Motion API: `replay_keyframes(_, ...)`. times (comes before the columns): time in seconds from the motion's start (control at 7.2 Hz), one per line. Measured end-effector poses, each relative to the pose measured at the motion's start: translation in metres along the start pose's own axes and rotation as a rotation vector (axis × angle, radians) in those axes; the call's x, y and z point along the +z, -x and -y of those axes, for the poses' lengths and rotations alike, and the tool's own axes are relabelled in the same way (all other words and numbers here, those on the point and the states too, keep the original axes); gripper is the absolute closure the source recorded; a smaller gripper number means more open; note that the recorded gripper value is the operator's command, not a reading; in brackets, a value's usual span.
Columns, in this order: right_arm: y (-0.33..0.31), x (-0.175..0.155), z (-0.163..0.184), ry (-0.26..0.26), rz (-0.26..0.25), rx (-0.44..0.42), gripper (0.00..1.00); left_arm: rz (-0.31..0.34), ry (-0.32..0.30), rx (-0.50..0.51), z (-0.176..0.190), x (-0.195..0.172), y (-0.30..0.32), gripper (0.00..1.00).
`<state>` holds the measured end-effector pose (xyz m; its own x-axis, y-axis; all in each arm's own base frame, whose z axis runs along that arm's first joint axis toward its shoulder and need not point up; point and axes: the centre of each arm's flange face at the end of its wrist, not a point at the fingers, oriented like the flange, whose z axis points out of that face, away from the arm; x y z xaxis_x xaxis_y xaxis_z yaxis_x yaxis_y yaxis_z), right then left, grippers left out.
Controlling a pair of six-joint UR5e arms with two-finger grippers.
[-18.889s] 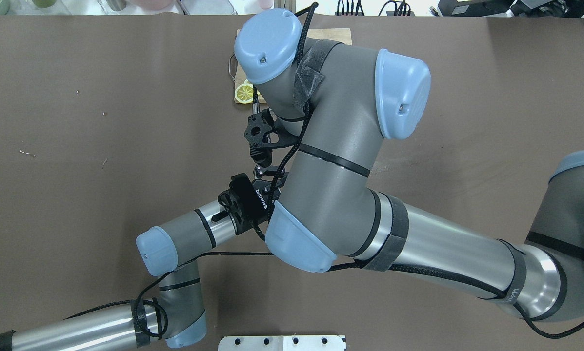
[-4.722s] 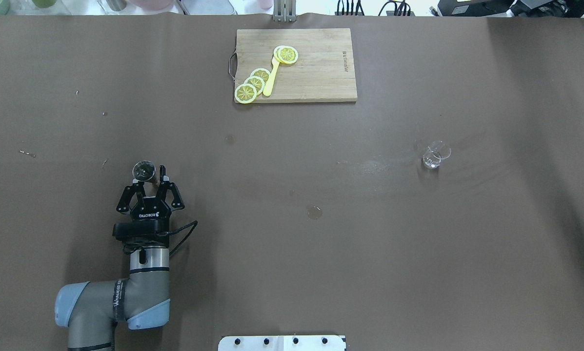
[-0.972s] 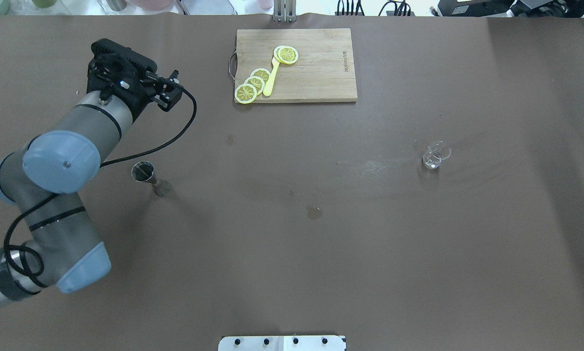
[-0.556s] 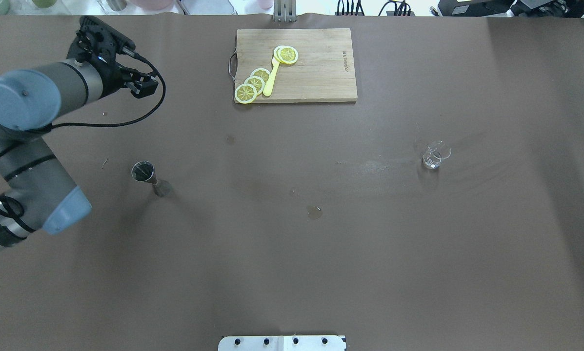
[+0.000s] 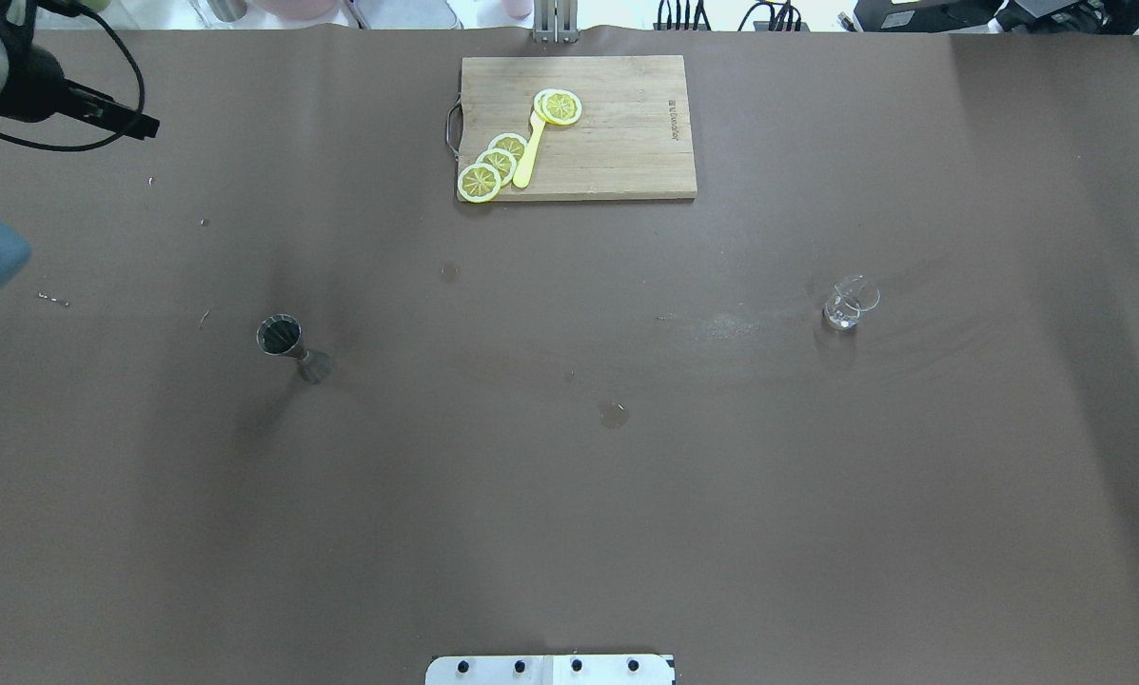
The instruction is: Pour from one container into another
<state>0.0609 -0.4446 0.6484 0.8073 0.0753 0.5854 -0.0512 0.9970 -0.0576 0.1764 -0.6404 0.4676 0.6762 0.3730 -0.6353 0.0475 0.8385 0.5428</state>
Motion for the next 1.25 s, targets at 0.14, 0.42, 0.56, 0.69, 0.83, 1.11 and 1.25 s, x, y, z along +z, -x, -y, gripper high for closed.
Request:
replay_keyframes(0.14, 0.0, 0.0, 0.0, 0.001, 0.0, 0.001, 0.0, -0.05, 0.069, -0.089, -0.011, -0.012, 0.045, 0.01)
replay_keyframes(0.42, -0.001, 0.001, -0.001, 0.003, 0.001, 0.002, 0.0, -0.107, 0.17, -0.246, -0.07, -0.037, 0.107, 0.01)
replay_keyframes(0.56, -0.001, 0.001, -0.001, 0.003, 0.001, 0.002, 0.0, -0.133, 0.202, -0.331, -0.109, -0.056, 0.137, 0.01)
replay_keyframes(0.69, -0.001, 0.001, -0.001, 0.004, 0.0, 0.003, 0.0, -0.149, 0.215, -0.399, -0.147, -0.075, 0.159, 0.01)
replay_keyframes(0.83, -0.001, 0.002, -0.001, 0.004, 0.001, 0.003, 0.0, -0.151, 0.226, -0.446, -0.186, -0.09, 0.171, 0.01)
replay_keyframes(1.11, -0.001, 0.002, -0.002, 0.006, 0.004, 0.005, 0.0, -0.137, 0.252, -0.487, -0.253, -0.108, 0.184, 0.01)
replay_keyframes(1.25, -0.001, 0.002, -0.002, 0.007, 0.005, 0.005, 0.0, -0.122, 0.267, -0.463, -0.273, -0.111, 0.19, 0.01)
